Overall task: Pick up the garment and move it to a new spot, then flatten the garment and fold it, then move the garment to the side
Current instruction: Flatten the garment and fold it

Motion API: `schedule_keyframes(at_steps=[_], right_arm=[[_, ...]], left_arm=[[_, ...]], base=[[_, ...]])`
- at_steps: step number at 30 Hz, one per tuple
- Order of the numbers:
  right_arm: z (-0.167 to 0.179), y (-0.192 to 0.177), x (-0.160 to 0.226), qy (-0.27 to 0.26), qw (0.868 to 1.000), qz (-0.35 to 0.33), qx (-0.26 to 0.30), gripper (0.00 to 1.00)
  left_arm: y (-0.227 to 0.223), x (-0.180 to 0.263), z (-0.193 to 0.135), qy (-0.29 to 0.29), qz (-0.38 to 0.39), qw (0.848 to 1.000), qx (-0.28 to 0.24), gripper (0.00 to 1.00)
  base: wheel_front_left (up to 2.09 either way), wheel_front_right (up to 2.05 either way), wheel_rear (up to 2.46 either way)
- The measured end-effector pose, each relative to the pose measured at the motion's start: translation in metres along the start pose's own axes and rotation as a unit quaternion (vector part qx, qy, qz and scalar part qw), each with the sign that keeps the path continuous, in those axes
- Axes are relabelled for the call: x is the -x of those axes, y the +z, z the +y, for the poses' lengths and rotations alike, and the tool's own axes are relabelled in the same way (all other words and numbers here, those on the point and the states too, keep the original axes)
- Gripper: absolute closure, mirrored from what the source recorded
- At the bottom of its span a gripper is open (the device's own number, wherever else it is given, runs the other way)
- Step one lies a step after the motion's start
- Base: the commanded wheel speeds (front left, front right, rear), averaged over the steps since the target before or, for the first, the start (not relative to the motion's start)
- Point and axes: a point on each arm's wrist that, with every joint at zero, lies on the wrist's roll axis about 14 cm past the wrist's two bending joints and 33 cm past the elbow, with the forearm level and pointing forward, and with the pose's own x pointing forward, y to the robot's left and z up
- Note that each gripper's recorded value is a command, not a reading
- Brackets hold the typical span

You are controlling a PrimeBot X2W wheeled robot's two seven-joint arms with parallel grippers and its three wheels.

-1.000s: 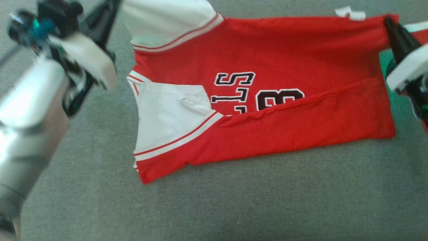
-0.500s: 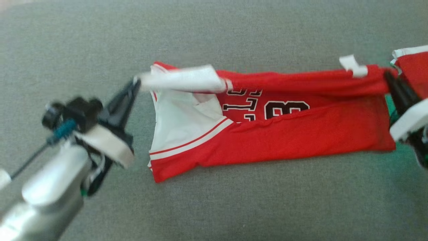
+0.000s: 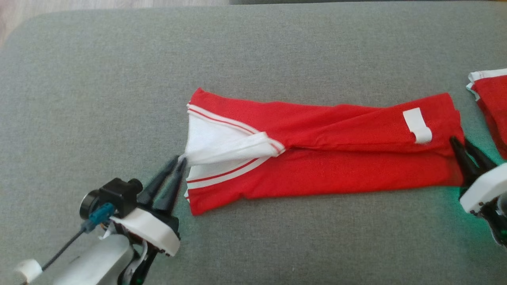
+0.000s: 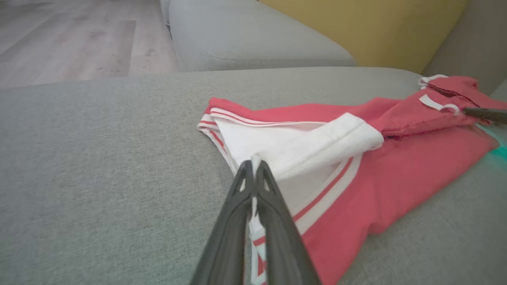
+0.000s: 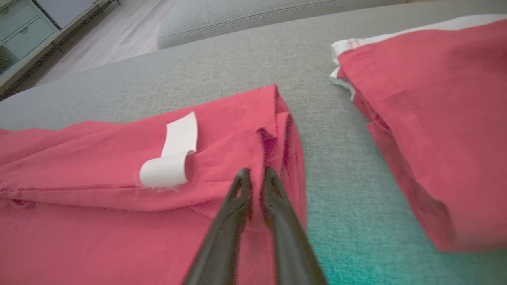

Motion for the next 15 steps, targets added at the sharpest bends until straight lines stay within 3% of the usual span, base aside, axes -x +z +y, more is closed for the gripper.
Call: schedule_keyframes(at_steps=[8,15], right_arm=[[-0.008,-0.002,0.005,-0.033,0.998,-0.025,-0.046,0.0],[-0.016,-0.025,-0.003,-0.065,0.997,0.03,-0.037,0.0]], left_arm=[[0.02,0.009,0.006,0.089,-0.071,0.993,0.025,0.0],[0.037,0.043,0.003,0.173,-0.145,0.973,0.056,0.0]], base=[[0.0,0.0,0.0],[0.0,0.0,0.0]])
